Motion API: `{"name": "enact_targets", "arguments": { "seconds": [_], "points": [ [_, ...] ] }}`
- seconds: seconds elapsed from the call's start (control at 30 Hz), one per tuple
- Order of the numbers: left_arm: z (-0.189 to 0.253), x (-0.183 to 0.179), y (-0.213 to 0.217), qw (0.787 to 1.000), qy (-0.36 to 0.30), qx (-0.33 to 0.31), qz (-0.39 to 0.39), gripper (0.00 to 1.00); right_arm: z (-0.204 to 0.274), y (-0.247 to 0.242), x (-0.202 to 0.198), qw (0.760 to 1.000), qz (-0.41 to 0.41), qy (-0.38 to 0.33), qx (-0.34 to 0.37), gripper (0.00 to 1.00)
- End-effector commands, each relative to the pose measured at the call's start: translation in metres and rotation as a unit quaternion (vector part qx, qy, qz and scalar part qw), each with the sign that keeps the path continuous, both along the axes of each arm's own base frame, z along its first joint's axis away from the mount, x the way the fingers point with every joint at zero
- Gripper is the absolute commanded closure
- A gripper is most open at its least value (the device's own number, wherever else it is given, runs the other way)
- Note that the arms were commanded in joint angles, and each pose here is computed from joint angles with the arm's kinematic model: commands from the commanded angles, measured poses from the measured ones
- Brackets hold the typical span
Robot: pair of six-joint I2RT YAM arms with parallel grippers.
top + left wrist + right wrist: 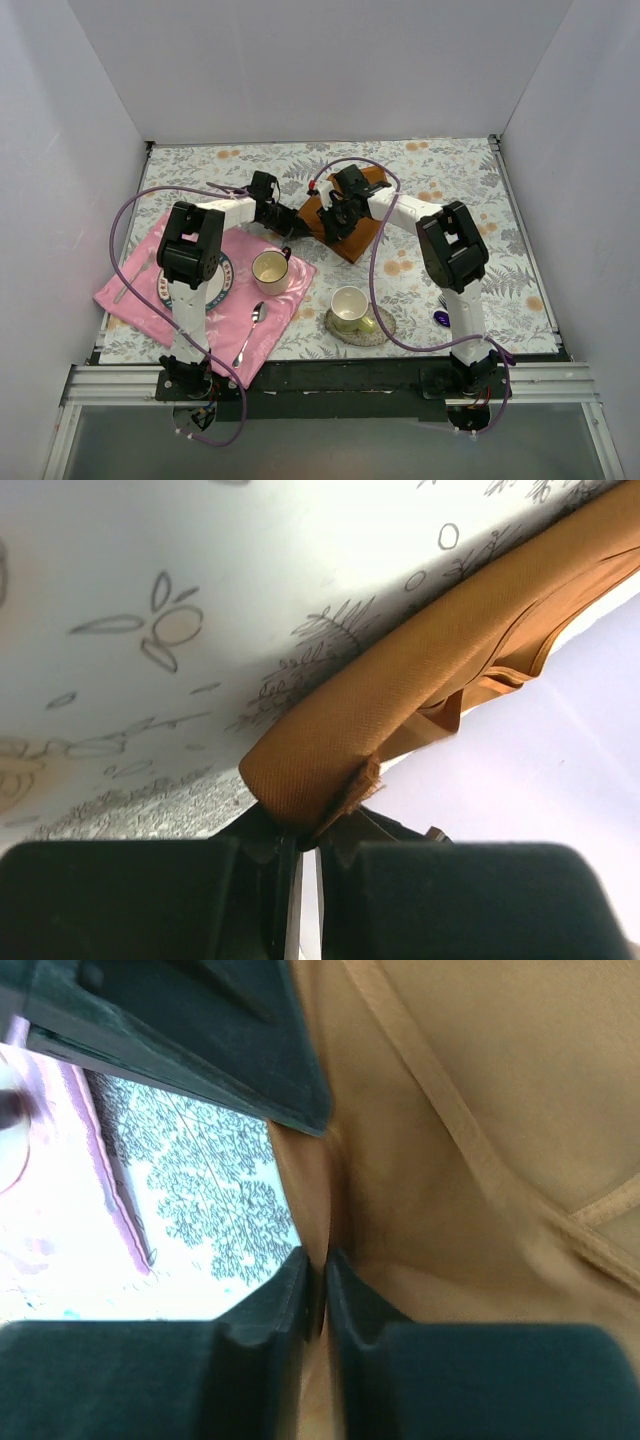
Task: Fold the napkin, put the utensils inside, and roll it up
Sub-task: Roll the napkin with the utensil
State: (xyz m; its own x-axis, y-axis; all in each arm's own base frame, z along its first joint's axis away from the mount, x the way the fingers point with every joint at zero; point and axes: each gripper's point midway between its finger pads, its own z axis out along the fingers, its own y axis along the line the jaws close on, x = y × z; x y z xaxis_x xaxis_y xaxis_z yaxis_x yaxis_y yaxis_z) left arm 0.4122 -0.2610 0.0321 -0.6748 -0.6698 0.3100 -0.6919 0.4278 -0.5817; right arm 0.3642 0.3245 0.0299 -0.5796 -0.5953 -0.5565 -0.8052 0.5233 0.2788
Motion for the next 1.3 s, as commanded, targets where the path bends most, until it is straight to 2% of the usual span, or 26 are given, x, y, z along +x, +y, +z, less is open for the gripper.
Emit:
{"name": "enact_targets", "arguments": {
  "seconds": [0.0, 0.07, 0.33, 0.6, 0.9, 1.0, 1.07, 1.1, 1.27],
  "points": [
    [0.011, -0.002, 0.001, 1.0, 0.024, 0.004, -0.005, 1.0, 0.031, -0.004, 0.001, 0.999, 0.006, -0.047, -0.026, 0.74],
    [0.013, -0.003, 0.001, 0.999, 0.035, 0.005, -0.007, 1.0, 0.039, -0.001, -0.002, 0.998, 0.009, -0.062, -0.033, 0.63],
    [0.012, -0.01, -0.003, 0.998, 0.058, -0.012, -0.008, 1.0, 0.044, -0.005, -0.011, 0.986, 0.022, -0.14, -0.085, 0.39],
    [0.008, -0.013, -0.002, 0.997, 0.069, -0.018, -0.002, 1.0, 0.029, 0.001, -0.01, 0.964, 0.037, -0.221, -0.144, 0.36],
    [0.009, -0.014, -0.003, 0.997, 0.072, -0.027, -0.001, 1.0, 0.015, -0.007, 0.0, 0.931, 0.028, -0.303, -0.199, 0.42],
    [0.008, -0.016, -0.003, 0.997, 0.077, -0.03, -0.002, 1.0, 0.008, -0.007, 0.003, 0.926, 0.025, -0.312, -0.209, 0.47],
    [0.007, -0.017, -0.003, 0.996, 0.079, -0.032, -0.002, 1.0, 0.006, -0.005, 0.005, 0.926, 0.024, -0.315, -0.209, 0.54],
    [0.007, -0.018, -0.002, 0.996, 0.08, -0.034, -0.002, 1.0, 0.005, -0.004, 0.005, 0.926, 0.025, -0.314, -0.209, 0.63],
    [0.005, -0.017, 0.002, 0.997, 0.07, -0.032, -0.012, 1.0, -0.003, 0.008, -0.002, 0.939, 0.054, -0.283, -0.191, 0.9]
  ]
}}
